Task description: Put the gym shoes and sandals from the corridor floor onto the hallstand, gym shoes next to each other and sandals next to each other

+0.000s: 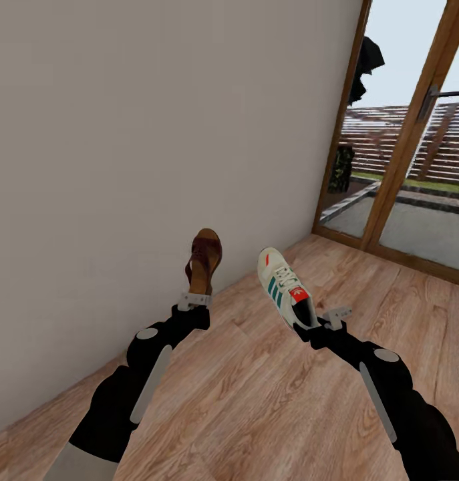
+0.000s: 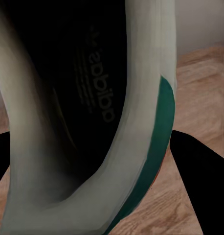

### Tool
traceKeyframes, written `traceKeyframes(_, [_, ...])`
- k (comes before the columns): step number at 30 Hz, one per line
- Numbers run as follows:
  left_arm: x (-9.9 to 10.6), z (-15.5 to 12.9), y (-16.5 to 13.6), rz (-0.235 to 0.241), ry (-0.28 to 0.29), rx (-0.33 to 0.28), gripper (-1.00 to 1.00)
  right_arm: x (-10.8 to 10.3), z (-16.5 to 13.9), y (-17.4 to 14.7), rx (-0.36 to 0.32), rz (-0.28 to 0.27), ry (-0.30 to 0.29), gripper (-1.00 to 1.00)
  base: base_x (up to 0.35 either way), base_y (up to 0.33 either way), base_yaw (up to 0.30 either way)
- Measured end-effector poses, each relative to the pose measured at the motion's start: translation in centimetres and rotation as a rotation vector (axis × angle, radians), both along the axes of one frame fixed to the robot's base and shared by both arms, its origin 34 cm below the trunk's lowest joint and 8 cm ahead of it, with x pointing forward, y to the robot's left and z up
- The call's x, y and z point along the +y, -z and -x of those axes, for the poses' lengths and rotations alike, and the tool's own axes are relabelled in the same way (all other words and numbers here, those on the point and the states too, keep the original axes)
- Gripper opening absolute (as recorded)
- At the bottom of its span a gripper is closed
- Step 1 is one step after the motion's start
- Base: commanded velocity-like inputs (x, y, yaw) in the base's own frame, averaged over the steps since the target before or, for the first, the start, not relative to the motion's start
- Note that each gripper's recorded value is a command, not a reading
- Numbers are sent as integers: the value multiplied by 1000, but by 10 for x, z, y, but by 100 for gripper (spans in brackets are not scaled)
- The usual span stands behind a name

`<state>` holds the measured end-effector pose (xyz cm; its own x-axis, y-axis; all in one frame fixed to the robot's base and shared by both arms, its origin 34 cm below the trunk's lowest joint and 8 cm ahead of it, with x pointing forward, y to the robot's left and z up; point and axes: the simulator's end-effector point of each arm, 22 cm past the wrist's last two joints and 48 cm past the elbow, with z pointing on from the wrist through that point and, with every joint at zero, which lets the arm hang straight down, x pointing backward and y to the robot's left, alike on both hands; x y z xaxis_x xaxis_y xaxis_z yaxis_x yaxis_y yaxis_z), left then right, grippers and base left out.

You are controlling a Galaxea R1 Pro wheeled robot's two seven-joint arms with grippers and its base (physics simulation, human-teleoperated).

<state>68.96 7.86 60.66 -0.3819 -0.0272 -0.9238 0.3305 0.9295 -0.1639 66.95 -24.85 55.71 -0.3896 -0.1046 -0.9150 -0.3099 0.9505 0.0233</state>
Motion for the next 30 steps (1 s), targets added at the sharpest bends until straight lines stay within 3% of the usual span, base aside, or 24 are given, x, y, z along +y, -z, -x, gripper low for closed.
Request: traceKeyframes(30, [0,0,0,0,0,0,-100,0,0,1,1,0,1,-100,345,0,-253])
